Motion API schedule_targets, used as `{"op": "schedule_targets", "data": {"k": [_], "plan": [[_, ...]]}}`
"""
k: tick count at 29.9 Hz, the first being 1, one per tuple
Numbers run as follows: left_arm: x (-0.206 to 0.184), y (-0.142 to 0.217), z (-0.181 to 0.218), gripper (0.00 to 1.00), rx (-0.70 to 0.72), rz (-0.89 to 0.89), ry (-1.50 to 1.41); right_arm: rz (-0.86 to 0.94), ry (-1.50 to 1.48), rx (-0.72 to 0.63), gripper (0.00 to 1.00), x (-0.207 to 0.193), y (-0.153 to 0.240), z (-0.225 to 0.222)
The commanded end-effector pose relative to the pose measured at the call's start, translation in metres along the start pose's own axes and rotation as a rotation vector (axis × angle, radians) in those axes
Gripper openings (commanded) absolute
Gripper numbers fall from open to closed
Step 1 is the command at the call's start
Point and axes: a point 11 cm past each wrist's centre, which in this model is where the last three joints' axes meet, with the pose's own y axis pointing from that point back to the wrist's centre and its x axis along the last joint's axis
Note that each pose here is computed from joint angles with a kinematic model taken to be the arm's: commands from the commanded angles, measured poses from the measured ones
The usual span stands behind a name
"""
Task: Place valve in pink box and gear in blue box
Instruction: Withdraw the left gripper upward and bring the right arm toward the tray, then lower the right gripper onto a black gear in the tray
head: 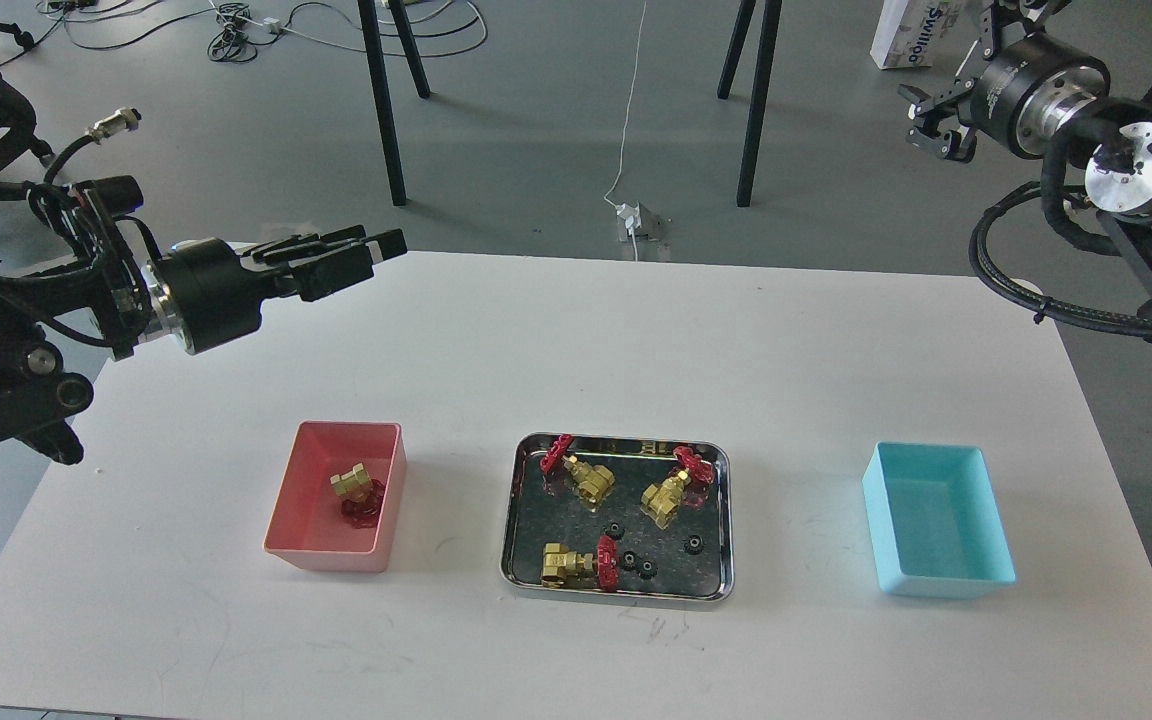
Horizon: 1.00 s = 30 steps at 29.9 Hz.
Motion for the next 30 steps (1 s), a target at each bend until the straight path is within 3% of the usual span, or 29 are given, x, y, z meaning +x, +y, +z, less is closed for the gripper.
{"op": "schedule_targets", "data": {"k": [1, 6, 9, 11, 14, 20, 22, 26, 30], "plan": [[0.040, -0.014, 0.044, 0.71, -0.158, 0.158, 0.373, -0.139, 0.359, -0.111, 0.99, -0.022, 0.016, 0.019], [0.061, -0.021, 0.078, 0.75, -0.390, 0.193, 0.797, -0.360, 0.800, -0.270, 0.99, -0.042, 0.055, 0.043], [0.064, -0.024, 0.089, 0.78, -0.509, 0.202, 0.960, -0.587, 1.034, -0.392, 0.99, -0.061, 0.089, 0.060], [0.061, -0.030, 0.098, 0.78, -0.568, 0.200, 1.019, -0.638, 1.172, -0.426, 0.99, -0.067, 0.100, 0.062], [0.045, -0.044, 0.106, 0.79, -0.605, 0.189, 1.085, -0.680, 1.309, -0.442, 0.99, -0.078, 0.106, 0.067], [0.016, -0.068, 0.125, 0.80, -0.651, 0.147, 1.183, -0.890, 1.553, -0.531, 0.97, -0.110, 0.114, 0.132], [0.010, -0.074, 0.127, 0.81, -0.648, 0.160, 1.205, -0.944, 1.578, -0.532, 0.91, -0.125, 0.112, 0.145], [-0.002, -0.080, 0.127, 0.81, -0.637, 0.164, 1.236, -1.025, 1.638, -0.556, 0.66, -0.146, 0.109, 0.165], [-0.009, -0.082, 0.128, 0.82, -0.636, 0.158, 1.258, -1.045, 1.743, -0.632, 0.55, -0.153, 0.105, 0.183]]}}
